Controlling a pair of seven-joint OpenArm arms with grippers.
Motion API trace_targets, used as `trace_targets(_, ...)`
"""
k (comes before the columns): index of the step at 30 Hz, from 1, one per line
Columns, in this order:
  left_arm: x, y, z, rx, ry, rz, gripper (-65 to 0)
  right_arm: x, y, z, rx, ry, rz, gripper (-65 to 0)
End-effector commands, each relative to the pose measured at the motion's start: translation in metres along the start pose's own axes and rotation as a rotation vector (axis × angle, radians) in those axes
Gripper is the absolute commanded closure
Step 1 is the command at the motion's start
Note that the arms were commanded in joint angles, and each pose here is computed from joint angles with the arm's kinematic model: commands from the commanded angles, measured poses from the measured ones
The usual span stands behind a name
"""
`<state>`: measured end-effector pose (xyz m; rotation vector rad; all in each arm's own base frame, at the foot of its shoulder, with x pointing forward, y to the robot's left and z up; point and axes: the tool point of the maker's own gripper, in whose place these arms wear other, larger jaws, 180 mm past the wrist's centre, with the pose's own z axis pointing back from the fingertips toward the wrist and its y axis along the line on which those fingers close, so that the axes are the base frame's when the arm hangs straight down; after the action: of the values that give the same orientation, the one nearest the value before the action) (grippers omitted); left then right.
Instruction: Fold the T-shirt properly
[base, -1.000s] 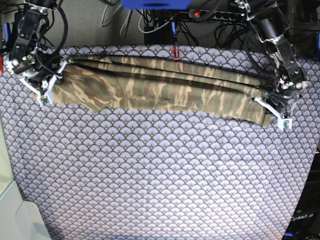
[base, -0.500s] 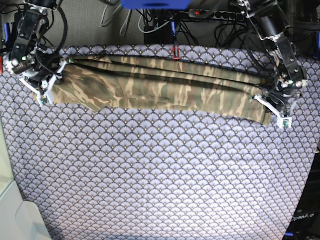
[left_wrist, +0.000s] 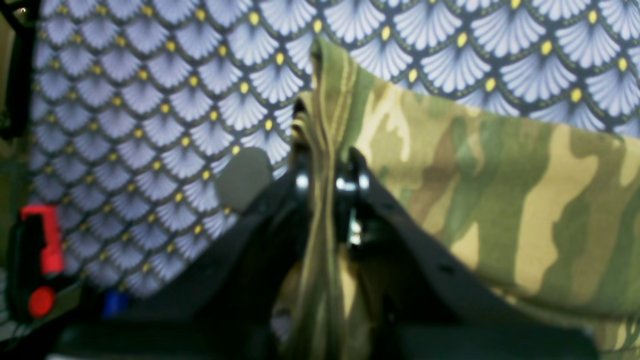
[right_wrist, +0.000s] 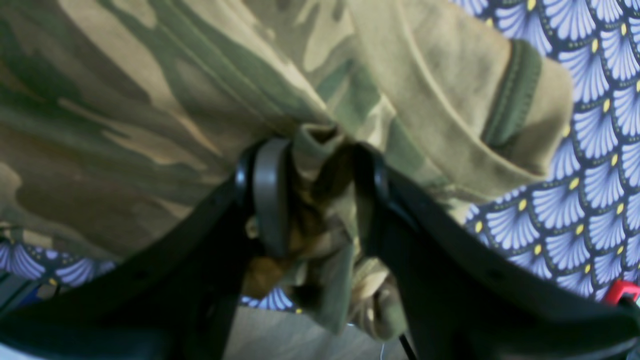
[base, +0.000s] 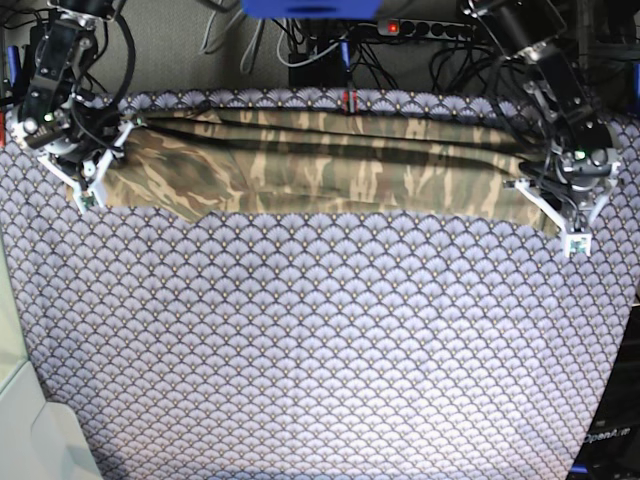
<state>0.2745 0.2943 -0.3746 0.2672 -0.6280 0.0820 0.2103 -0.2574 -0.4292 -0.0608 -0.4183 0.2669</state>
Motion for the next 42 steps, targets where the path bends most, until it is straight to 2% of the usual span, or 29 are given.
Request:
trace_targets(1,0.018,0.005,0.008,0.025,-0.052,0.001,-0.7,-0.008,0.006,-0.003,0.017,0.038,0.008,-22.5)
trace_targets(5,0.032,-0.014,0.024,0.006,-0.081,-0.015,-0.7,-0.008,0.006,-0.003,0.017,0.038,0.008,-22.5)
trace_targets(10,0.04,-0.061,0.038,-0.077,-0.101,-0.07,-0.6,-0.007,0.01,-0.004,0.025,0.038,0.019,-22.5)
trace_targets(18,0.046,-0.122,0.045,-0.207,-0.118,-0.092,-0.6,-0.006,0.012,-0.004,0.029,0.038,0.024,-22.5)
trace_targets(26,0.045,-0.173,0.057,-0.316,-0.136,-0.208,-0.6,-0.006,0.012,-0.004,0.027,0.039,0.024,-22.5)
trace_targets(42,0.042,-0.239,0.083,-0.462,-0.182,-0.359,-0.6,-0.005,0.011,-0.004,0.027,0.036,0.024,-22.5)
